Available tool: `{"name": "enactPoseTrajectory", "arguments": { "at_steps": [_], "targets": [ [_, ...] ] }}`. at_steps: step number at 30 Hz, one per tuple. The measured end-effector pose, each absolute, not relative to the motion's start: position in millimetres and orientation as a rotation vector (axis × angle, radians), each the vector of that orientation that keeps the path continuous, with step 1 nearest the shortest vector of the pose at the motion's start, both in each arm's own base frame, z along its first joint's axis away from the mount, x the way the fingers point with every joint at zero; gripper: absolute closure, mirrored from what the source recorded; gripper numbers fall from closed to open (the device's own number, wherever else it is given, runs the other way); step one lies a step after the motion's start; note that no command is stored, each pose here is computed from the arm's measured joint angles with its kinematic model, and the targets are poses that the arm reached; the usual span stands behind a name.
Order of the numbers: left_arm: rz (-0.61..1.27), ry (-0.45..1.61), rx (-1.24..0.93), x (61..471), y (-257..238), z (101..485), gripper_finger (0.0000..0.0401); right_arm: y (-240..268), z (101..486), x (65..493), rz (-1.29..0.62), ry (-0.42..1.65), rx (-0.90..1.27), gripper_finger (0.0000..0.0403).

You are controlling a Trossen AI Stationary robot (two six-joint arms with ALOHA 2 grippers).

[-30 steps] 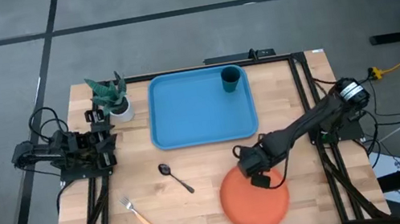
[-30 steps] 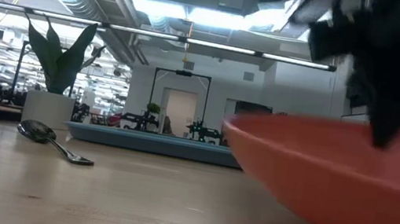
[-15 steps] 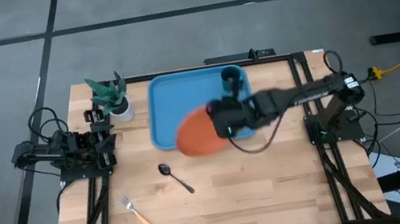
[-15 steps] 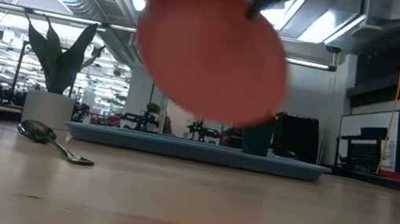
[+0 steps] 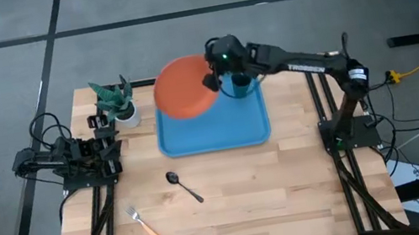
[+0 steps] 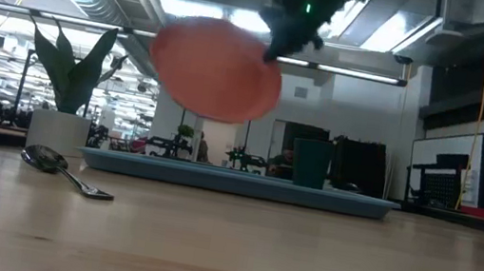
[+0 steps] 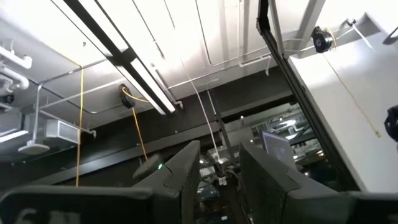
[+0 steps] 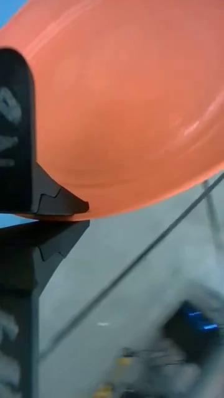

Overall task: Pick and place plate/cup/fork/spoon on tray
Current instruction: Put the orange plate on the tray

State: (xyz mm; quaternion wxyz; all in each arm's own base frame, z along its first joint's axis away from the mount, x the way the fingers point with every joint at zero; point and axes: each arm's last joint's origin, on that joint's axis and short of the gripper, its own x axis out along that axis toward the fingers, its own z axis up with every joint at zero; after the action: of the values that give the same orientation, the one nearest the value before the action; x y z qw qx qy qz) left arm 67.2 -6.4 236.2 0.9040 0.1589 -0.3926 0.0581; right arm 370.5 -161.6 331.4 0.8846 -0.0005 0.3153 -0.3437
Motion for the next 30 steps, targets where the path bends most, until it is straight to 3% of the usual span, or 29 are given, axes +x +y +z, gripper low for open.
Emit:
{"name": "enactPoseTrajectory", "arguments": {
  "at_steps": [3, 13, 19, 25, 30],
  "targets": [
    [0.128, -0.808, 0.327, 67.3, -6.2, 236.1, 0.0293, -185.0, 306.0, 374.5, -0.743, 0.672, 0.09, 0.0396],
    [0.168, -0.795, 0.309, 67.4, -4.9, 235.9, 0.0293, -193.9, 235.7, 405.0, -0.475, 0.82, 0.181, 0.0396],
    [0.174, -0.792, 0.307, 67.5, -4.8, 235.8, 0.0293, -191.2, 227.9, 401.2, -0.472, 0.904, 0.2, 0.0395],
    [0.173, -0.792, 0.307, 67.6, -4.8, 235.8, 0.0293, -187.3, 222.5, 395.6, -0.491, 0.981, 0.257, 0.0356],
    [0.173, -0.793, 0.306, 67.5, -4.8, 235.8, 0.0293, -187.0, 222.0, 395.2, -0.492, 0.988, 0.259, 0.0347]
  ]
}}
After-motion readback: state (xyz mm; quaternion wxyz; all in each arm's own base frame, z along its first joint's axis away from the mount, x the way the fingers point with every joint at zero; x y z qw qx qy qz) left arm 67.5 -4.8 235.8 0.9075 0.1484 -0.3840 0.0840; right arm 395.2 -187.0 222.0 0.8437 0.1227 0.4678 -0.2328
